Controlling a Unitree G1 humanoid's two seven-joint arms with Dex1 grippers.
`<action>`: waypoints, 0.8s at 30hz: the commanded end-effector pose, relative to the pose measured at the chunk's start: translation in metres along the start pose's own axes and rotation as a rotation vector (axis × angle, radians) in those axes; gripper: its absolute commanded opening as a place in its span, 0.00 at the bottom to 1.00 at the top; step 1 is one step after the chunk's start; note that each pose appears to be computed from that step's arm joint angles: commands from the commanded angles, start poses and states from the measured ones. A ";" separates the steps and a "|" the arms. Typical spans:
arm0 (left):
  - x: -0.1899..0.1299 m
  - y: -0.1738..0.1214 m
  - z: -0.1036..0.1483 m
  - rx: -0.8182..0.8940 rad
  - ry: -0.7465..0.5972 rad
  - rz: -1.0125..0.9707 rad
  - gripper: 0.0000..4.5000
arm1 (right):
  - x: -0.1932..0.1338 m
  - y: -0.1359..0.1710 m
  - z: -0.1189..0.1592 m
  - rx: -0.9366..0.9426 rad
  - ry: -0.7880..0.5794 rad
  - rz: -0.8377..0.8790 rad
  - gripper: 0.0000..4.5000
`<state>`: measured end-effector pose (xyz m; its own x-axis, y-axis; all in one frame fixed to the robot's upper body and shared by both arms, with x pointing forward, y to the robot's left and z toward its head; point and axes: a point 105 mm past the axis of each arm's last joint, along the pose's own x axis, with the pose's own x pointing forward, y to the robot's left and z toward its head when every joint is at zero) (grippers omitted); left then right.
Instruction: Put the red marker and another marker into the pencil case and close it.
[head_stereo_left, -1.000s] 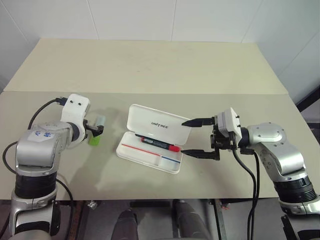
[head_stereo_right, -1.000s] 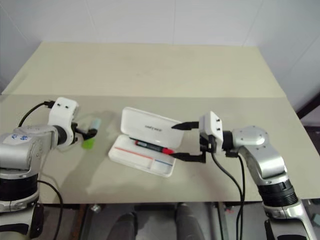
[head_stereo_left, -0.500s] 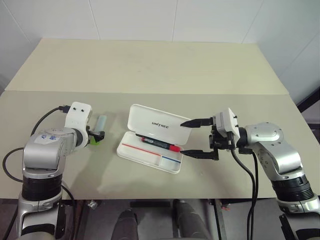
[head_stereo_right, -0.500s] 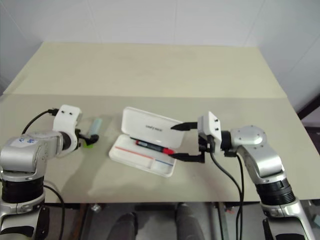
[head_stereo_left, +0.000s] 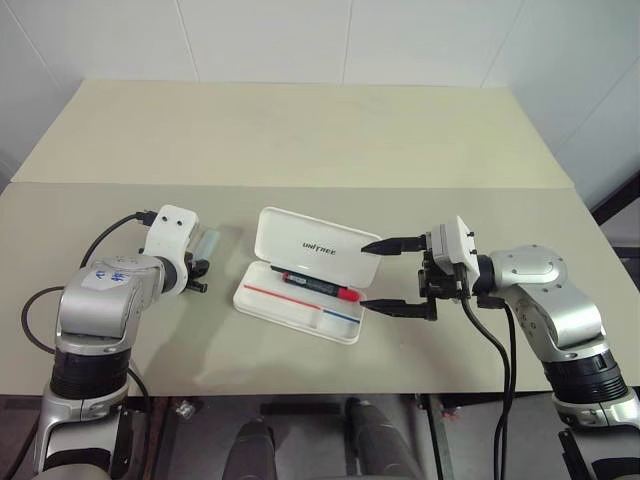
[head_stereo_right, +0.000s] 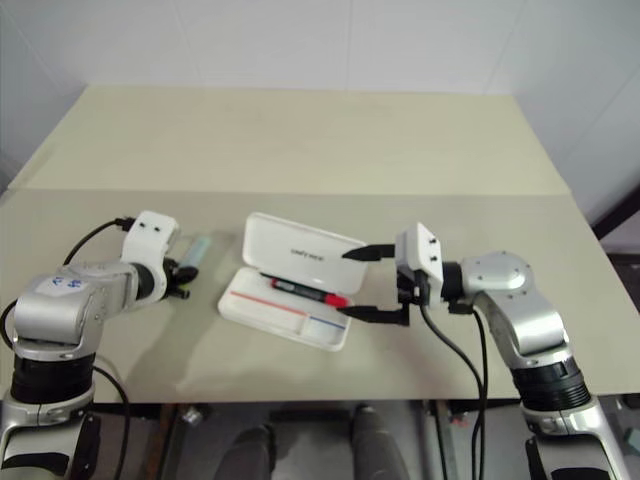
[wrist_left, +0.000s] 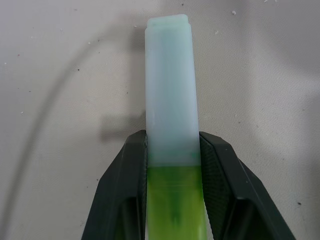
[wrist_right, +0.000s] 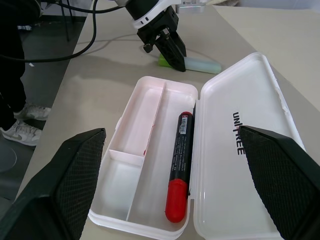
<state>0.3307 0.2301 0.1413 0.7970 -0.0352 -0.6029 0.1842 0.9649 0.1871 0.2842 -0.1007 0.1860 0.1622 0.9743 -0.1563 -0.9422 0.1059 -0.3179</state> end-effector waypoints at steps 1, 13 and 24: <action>0.002 0.002 0.001 0.005 0.002 0.013 0.25 | -0.001 0.000 0.009 -0.046 -0.010 -0.002 1.00; -0.017 0.007 0.074 0.146 -0.321 -0.101 0.25 | 0.000 -0.003 0.011 -0.057 -0.014 -0.017 1.00; -0.099 -0.061 0.108 0.642 -0.680 -0.727 0.25 | -0.005 -0.002 0.012 -0.067 -0.019 -0.060 1.00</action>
<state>0.3243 0.1606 0.2587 0.6148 -0.7535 -0.2330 0.7683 0.5055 0.3927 0.2854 -0.1011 0.1868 0.2013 0.9680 -0.1498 -0.9314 0.1418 -0.3354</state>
